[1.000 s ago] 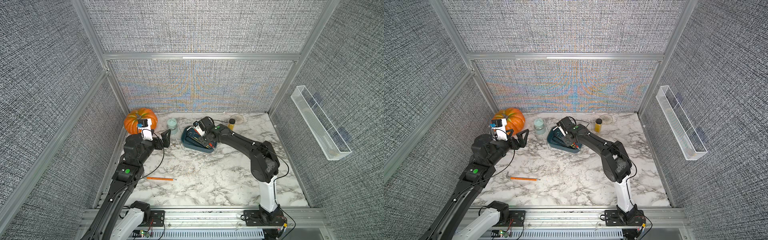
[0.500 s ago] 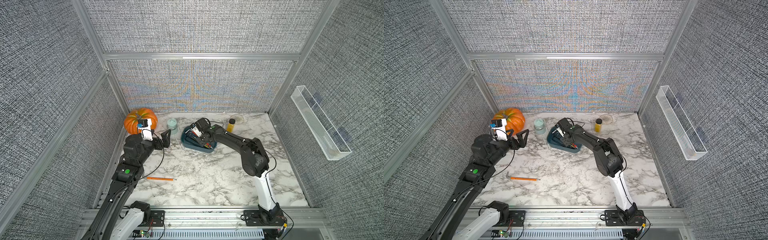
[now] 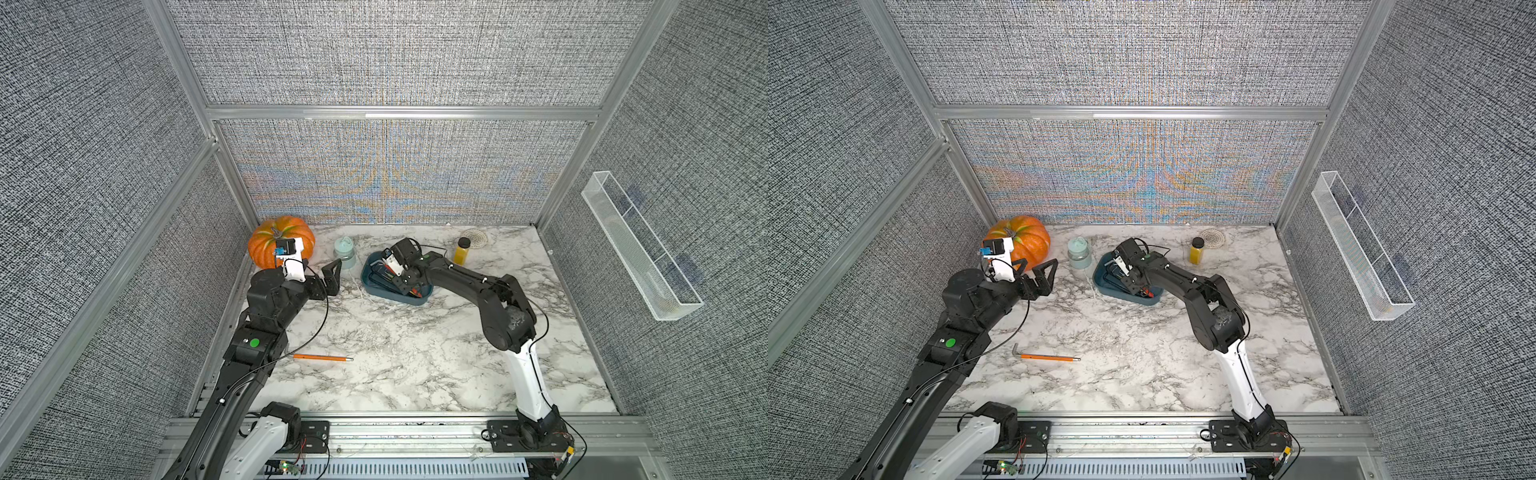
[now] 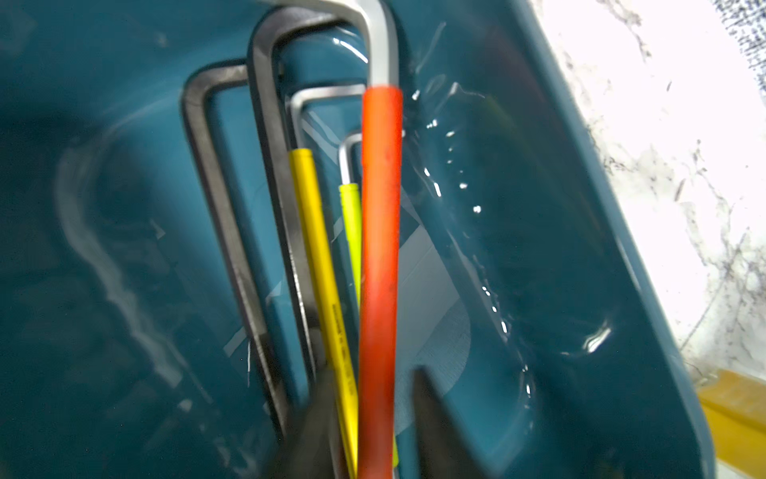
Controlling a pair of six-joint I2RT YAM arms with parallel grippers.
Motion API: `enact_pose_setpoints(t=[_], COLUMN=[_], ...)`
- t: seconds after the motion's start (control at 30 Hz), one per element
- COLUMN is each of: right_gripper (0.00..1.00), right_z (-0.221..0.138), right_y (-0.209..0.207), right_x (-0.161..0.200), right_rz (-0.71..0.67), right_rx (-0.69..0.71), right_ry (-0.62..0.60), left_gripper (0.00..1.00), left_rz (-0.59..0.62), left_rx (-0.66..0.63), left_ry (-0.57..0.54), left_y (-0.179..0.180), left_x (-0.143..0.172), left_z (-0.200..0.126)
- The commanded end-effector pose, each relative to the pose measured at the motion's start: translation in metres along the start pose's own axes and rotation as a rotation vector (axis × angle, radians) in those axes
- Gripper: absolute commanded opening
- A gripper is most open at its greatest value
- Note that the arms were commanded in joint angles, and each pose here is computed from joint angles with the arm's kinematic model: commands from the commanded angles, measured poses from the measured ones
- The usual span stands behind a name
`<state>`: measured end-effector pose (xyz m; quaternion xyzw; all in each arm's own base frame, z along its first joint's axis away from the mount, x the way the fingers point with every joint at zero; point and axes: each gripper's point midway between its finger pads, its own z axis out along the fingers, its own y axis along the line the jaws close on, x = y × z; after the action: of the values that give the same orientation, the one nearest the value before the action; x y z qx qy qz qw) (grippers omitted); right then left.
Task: Put the hex key on the desktop into the storage box
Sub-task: Place the Allen key in the storage box, then pick up the Allen key from the center of the board.
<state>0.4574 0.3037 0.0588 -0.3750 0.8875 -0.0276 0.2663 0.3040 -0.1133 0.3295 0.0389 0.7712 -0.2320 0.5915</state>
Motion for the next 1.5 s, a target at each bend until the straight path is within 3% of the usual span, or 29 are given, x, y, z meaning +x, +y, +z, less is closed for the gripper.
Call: enact_pose_setpoints(t=[0.0,0.3,0.43,0.53,0.67,0.83,1.07,1.2,1.47], right_gripper=[0.58,0.62,0.63,0.66,0.71,0.72,0.67,0.64,0.6], right_z=[-0.01,-0.03,-0.061,-0.091,-0.128,-0.149,-0.127,-0.102,-0.086], right_y=[-0.002,-0.011,-0.003,0.03,0.1,0.187,0.274,0.298,0.323], right_x=[-0.015,-0.03,-0.044,-0.05,-0.042,-0.022,0.005,0.013,0.014], right_rz=[0.03,0.05,0.076,0.079,-0.018,-0.168,-0.309,-0.323,-0.356], right_rx=[-0.009,0.009,-0.014,-0.123,-0.255,-0.374,-0.43,-0.422,-0.447], right_ry=[-0.063,-0.115,-0.196,-0.285,-0.382,-0.403,-0.332,-0.273,-0.227], left_gripper=[1.0,1.0,1.0,1.0,1.0,1.0,1.0,1.0,1.0], left_rz=[0.009,0.013,0.014,0.03,0.029,-0.017,-0.033,-0.039,-0.079], left_rx=[0.005,0.001,0.0,0.001,-0.003,-0.027,-0.066,-0.071,-0.029], left_ry=[-0.005,0.012,0.042,0.051,0.107,0.223,0.279,0.28,0.31], left_y=[-0.001,0.0,0.0,-0.002,-0.002,0.004,0.014,0.014,0.007], left_x=[-0.002,0.001,0.007,0.004,0.008,0.03,0.046,0.045,0.048], left_z=[0.0,0.002,0.002,-0.003,-0.001,0.012,0.015,0.015,0.02])
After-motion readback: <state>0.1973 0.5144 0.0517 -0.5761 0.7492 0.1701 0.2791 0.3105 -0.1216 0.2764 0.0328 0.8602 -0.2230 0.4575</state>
